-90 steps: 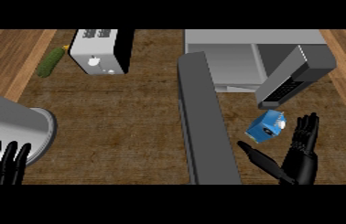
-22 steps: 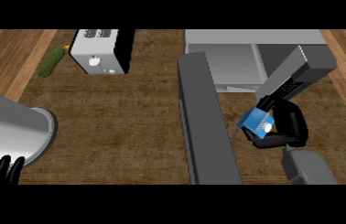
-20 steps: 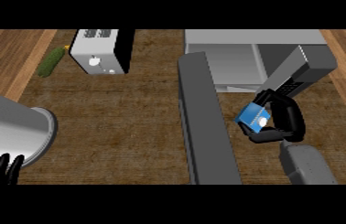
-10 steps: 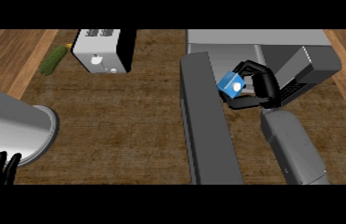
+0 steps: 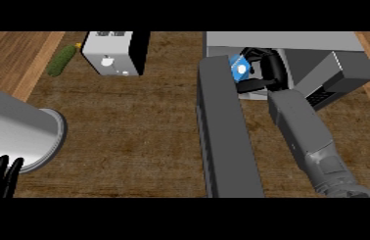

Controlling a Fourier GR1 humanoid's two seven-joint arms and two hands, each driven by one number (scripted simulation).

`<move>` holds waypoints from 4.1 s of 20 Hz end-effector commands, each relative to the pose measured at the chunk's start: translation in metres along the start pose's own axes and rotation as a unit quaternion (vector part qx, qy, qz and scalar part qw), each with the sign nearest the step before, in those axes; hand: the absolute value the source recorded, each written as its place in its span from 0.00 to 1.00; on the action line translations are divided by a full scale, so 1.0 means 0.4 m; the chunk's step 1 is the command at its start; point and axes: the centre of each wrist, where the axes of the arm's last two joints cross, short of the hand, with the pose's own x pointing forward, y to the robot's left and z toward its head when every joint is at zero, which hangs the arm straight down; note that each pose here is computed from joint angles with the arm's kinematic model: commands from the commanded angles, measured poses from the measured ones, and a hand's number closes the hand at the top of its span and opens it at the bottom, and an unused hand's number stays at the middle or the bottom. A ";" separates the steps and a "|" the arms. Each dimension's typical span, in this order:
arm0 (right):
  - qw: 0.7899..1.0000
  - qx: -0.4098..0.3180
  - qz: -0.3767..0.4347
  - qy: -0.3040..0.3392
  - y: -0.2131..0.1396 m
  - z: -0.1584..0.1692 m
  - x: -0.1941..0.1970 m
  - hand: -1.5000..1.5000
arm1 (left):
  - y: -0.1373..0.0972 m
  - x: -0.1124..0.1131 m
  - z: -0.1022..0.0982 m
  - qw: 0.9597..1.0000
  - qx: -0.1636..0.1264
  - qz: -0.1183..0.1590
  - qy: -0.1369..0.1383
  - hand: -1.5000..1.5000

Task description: Pick up the milk, place it into the microwave and close the microwave

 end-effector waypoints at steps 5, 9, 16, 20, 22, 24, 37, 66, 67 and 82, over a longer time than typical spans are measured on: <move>0.999 -0.022 0.046 -0.017 0.023 -0.061 0.024 1.00 | 0.004 -0.031 -0.032 1.000 -0.019 0.004 -0.013 0.00; 0.993 -0.026 0.111 -0.021 -0.018 -0.082 0.042 1.00 | -0.018 -0.006 -0.054 0.999 -0.034 0.010 -0.024 0.00; 0.990 -0.080 0.112 0.002 -0.031 -0.134 0.090 1.00 | -0.025 -0.014 -0.068 0.999 -0.051 0.012 -0.015 0.00; 0.975 -0.171 0.139 0.027 -0.035 -0.146 0.101 1.00 | -0.029 -0.037 -0.084 0.998 -0.055 0.005 -0.014 0.00; 0.969 -0.185 0.166 0.013 -0.041 -0.132 0.087 1.00 | -0.020 -0.016 -0.088 0.998 -0.063 -0.015 -0.016 0.00; 0.958 -0.190 0.217 0.007 -0.063 -0.123 0.080 1.00 | -0.022 -0.022 -0.084 0.998 -0.065 -0.013 -0.018 0.00; 0.955 -0.162 0.245 0.037 -0.008 -0.137 0.088 0.00 | -0.050 -0.038 -0.121 0.996 -0.090 -0.020 -0.012 0.00; 0.983 -0.101 0.145 0.055 -0.056 -0.042 0.002 0.00 | -0.154 -0.049 -0.146 0.993 -0.112 -0.019 -0.019 0.00; 0.984 -0.099 0.138 0.057 -0.119 -0.040 0.009 0.00 | -0.141 -0.044 -0.146 0.993 -0.117 -0.021 -0.015 0.00; 0.995 -0.062 0.040 0.061 -0.058 0.071 -0.084 0.00 | -0.203 -0.128 -0.157 0.989 -0.147 -0.004 0.028 0.00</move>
